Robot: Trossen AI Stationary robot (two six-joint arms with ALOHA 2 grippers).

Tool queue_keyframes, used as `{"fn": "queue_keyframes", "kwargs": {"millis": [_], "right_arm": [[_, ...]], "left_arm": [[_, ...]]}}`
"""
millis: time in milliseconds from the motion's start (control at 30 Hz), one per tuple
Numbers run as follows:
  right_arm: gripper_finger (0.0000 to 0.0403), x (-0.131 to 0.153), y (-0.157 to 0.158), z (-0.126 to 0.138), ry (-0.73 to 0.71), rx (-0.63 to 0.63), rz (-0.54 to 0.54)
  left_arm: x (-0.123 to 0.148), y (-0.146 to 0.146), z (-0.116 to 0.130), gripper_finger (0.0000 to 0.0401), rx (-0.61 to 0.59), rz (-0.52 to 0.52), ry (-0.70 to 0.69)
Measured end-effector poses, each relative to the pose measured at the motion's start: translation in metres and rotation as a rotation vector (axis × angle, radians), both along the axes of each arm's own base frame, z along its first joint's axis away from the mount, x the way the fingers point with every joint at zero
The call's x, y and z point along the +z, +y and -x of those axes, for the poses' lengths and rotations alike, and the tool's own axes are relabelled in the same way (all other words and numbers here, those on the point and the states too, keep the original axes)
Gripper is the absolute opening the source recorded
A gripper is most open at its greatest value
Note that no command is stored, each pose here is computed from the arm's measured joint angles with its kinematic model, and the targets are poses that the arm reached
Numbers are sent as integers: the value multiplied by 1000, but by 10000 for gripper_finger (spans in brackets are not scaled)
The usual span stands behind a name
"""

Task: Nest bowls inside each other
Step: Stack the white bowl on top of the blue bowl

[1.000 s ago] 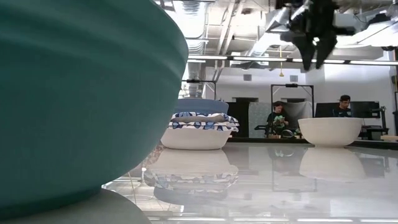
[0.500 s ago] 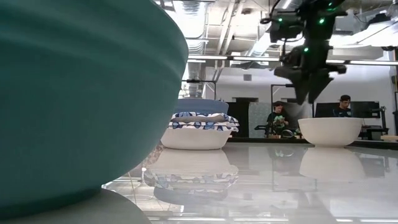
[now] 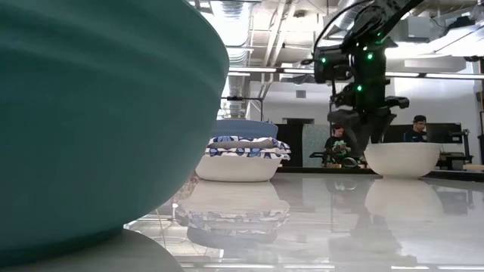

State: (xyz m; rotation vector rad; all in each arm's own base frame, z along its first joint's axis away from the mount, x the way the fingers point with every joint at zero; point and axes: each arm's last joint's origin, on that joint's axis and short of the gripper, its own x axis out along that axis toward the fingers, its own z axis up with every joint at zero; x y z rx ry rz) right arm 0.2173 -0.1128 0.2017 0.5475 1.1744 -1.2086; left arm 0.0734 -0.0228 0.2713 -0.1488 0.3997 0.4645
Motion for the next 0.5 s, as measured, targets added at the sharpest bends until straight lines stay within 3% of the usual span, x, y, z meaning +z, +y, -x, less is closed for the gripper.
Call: {"fn": "queue_keyframes", "kwargs": {"millis": [267, 500], "right_arm": [[168, -16, -9, -3, 55, 1, -76], [93, -26, -11, -5, 78, -9, -111]], "left_arm": [[0, 0, 0, 279, 1, 4, -1], [0, 0, 0, 279, -1, 3, 0]]}}
